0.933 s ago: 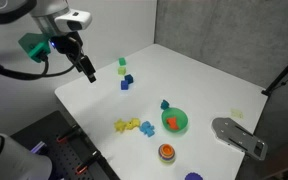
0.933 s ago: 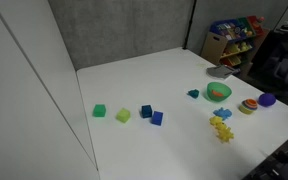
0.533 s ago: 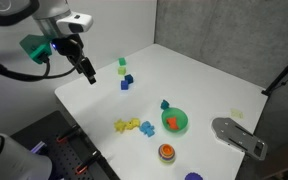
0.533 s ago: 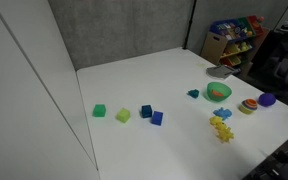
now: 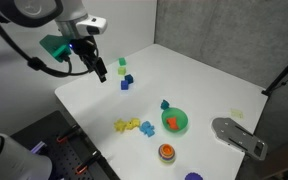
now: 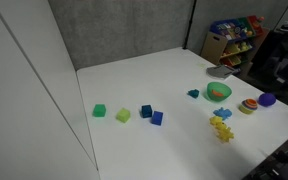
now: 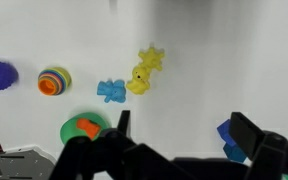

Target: Remove the orange toy from the green bowl and drop it on the table

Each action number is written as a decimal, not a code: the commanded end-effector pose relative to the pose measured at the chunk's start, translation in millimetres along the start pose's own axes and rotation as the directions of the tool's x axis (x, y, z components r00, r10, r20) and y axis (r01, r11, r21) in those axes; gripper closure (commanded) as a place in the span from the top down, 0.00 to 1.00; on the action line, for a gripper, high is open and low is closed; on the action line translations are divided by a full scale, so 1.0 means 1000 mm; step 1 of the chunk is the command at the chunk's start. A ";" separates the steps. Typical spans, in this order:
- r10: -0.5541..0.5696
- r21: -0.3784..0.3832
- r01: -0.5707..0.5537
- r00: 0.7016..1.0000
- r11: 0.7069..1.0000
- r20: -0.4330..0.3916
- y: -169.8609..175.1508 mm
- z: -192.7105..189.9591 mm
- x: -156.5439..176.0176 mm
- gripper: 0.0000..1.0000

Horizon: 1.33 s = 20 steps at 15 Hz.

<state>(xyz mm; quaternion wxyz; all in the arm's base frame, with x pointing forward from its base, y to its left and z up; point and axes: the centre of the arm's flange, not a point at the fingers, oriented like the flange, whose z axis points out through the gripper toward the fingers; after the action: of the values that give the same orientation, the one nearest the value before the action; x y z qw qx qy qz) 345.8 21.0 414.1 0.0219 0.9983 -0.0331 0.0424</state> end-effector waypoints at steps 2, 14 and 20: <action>0.056 0.037 -0.057 0.998 0.998 0.025 0.008 0.030 0.065 1.00; 0.186 0.011 -0.186 0.981 0.982 0.056 0.073 0.140 0.202 1.00; 0.229 -0.030 -0.227 0.971 0.973 0.070 0.101 0.213 0.249 1.00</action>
<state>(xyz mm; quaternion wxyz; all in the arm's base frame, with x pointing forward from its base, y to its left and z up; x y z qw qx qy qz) 566.1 -89.0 252.3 0.0154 0.9907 -0.1353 0.0061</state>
